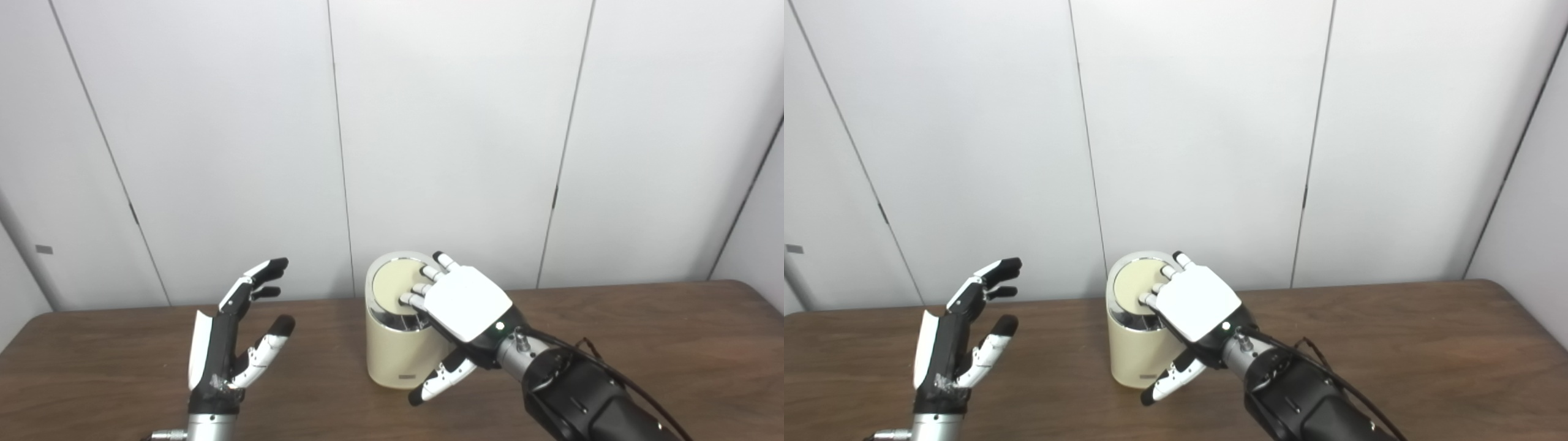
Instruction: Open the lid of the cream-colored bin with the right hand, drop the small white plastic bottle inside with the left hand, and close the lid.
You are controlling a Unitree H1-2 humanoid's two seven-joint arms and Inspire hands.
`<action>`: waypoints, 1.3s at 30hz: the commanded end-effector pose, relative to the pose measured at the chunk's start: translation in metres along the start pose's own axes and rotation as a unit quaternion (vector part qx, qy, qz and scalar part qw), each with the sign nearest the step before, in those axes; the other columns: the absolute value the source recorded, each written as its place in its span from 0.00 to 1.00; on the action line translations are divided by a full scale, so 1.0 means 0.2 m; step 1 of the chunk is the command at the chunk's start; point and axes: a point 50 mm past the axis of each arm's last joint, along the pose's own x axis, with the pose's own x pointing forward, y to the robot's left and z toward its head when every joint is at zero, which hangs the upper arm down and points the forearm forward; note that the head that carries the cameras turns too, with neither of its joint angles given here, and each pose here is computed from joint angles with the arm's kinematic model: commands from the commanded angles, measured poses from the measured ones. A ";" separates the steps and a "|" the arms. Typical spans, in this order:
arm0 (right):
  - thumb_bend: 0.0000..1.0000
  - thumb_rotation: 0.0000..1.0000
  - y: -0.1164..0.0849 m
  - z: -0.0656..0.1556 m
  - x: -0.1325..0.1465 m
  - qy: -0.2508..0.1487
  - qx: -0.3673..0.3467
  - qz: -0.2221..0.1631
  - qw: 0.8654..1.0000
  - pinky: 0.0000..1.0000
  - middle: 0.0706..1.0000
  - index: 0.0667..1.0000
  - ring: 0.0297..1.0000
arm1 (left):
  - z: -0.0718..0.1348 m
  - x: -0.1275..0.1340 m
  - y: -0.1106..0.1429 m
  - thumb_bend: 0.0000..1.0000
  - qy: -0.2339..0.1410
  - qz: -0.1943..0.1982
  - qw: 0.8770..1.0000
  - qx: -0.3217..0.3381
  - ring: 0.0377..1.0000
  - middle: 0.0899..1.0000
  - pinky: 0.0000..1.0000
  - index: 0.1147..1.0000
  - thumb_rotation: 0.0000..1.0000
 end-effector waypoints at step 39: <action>0.90 0.83 0.37 -0.09 -0.26 0.106 0.444 -0.262 0.850 1.00 1.00 1.00 1.00 | 0.05 0.07 0.02 0.76 -0.034 0.009 0.999 -0.005 0.78 0.78 0.71 0.76 0.79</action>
